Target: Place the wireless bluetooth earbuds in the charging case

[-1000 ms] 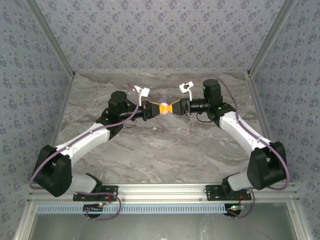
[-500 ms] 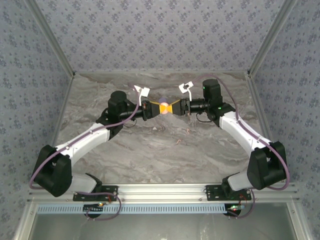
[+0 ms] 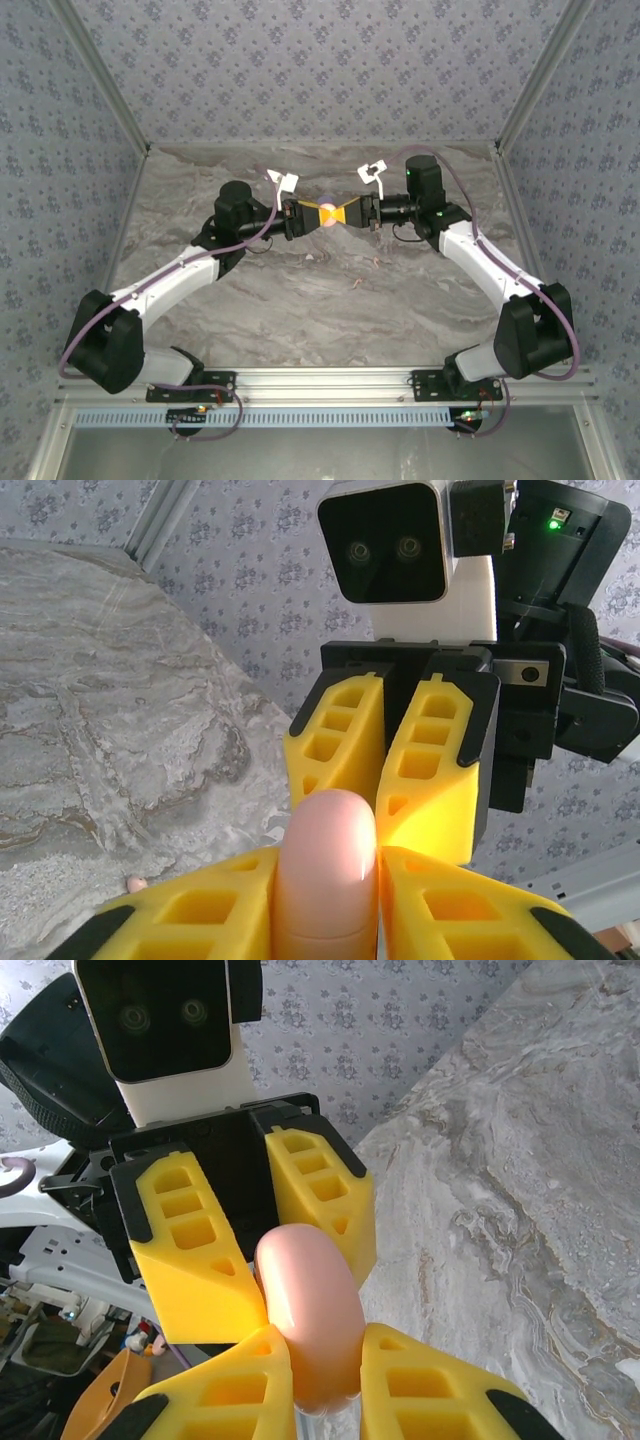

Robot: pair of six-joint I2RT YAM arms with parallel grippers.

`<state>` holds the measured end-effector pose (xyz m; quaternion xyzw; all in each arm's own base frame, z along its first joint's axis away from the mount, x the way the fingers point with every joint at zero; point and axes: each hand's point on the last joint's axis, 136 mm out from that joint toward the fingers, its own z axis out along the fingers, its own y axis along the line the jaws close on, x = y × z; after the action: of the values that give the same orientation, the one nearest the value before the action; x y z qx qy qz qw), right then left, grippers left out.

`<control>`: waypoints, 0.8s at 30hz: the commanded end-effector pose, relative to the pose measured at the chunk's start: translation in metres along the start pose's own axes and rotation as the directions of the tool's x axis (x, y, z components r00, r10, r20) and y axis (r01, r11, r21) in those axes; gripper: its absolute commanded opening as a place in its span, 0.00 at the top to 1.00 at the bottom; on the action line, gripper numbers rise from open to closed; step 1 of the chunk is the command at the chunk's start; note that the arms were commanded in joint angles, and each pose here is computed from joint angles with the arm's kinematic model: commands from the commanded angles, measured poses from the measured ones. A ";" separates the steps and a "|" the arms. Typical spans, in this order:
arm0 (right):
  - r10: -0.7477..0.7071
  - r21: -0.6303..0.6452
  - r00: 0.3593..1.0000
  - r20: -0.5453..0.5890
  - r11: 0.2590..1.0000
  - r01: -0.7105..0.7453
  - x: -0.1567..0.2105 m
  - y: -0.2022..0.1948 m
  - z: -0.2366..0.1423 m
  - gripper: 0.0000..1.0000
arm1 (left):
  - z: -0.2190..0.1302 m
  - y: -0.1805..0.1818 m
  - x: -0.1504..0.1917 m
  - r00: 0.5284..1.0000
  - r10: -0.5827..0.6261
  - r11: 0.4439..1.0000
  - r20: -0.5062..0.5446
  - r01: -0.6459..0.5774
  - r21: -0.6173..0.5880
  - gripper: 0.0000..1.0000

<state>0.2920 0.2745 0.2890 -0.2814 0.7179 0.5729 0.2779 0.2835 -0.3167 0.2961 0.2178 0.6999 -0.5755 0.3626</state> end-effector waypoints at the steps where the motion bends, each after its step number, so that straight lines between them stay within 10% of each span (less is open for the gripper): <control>1: -0.047 -0.015 0.999 0.009 0.999 0.047 -0.011 0.015 -0.003 0.84 | 0.001 -0.013 -0.011 0.999 0.040 0.999 0.009 -0.040 0.027 0.60; 24: -0.052 -0.002 0.999 0.005 0.999 0.052 -0.012 0.018 -0.005 0.82 | 0.001 -0.005 0.006 0.999 0.017 1.000 -0.041 -0.016 0.012 0.52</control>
<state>0.2904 0.2740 0.2909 -0.2823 0.7218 0.5694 0.2741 0.2812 -0.3166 0.2856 0.2179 0.7136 -0.5683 0.3469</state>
